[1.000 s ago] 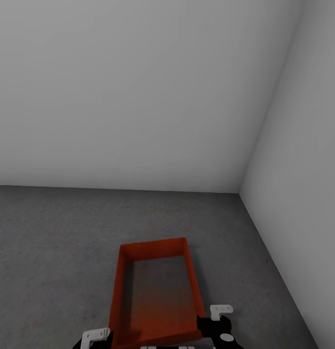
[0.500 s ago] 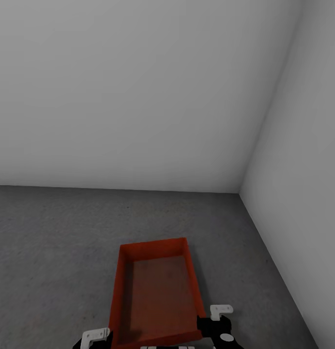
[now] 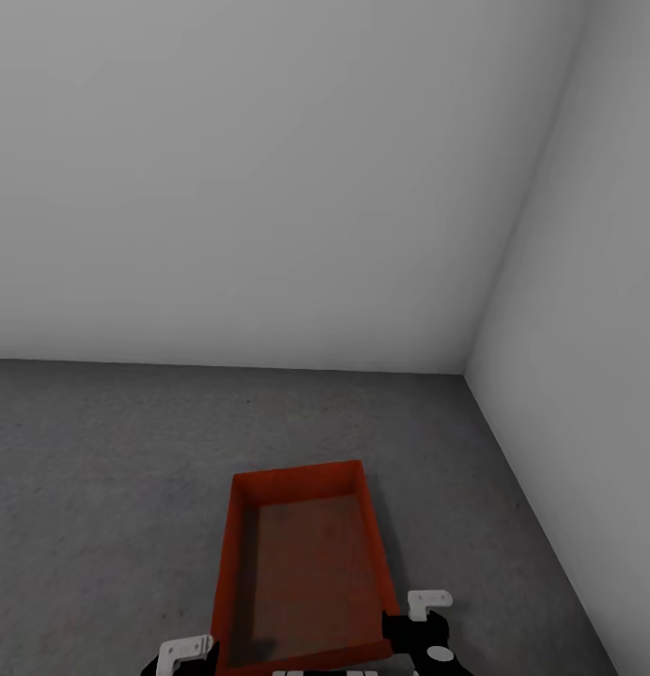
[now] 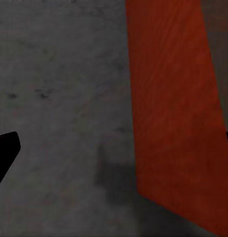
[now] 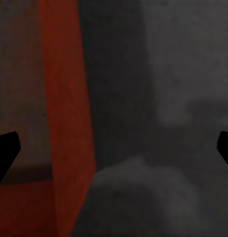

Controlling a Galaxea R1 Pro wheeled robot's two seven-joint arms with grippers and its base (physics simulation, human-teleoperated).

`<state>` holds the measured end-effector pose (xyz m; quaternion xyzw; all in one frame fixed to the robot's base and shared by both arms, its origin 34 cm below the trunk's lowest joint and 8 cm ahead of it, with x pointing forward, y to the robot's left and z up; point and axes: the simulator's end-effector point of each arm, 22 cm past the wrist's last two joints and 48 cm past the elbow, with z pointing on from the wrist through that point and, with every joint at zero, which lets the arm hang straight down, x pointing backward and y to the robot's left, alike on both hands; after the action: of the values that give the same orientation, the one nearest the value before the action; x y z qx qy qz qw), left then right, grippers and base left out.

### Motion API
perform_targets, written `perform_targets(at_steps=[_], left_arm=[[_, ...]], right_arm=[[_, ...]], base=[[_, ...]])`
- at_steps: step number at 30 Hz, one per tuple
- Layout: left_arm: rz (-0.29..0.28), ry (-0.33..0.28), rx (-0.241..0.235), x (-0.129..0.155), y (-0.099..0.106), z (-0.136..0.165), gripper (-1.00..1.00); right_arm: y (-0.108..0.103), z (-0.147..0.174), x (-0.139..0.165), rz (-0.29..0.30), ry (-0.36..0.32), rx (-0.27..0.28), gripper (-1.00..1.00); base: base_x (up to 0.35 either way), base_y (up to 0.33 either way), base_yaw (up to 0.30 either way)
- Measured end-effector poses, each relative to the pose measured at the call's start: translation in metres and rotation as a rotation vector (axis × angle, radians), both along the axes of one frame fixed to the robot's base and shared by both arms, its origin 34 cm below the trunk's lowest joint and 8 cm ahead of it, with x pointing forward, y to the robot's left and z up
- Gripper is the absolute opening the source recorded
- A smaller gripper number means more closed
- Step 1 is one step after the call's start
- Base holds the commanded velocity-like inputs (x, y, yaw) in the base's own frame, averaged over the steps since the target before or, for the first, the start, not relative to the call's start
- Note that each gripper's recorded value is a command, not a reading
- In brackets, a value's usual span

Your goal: Move the two storage containers from the living room to the garage. In the garage, place one container on the floor and stack the other container on top of it (either order is fine).

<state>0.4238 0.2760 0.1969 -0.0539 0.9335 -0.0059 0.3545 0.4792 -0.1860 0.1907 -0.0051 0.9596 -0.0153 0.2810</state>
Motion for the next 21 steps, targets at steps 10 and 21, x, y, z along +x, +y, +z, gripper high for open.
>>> perform_targets(at_steps=[10, 21], left_arm=[[0.000, 0.000, 0.000, 0.0001, 0.0000, 0.0000, 1.00], [0.000, 0.000, 0.000, 0.0002, 0.0000, 0.0001, 1.00]], right_arm=[[0.0000, 0.0000, 0.0000, 0.000, 0.000, 0.000, 1.00], [0.0001, 0.0000, 0.0000, 0.000, 0.000, 0.000, 1.00]], base=[[0.000, 0.000, 0.000], [0.000, 0.000, 0.000]])
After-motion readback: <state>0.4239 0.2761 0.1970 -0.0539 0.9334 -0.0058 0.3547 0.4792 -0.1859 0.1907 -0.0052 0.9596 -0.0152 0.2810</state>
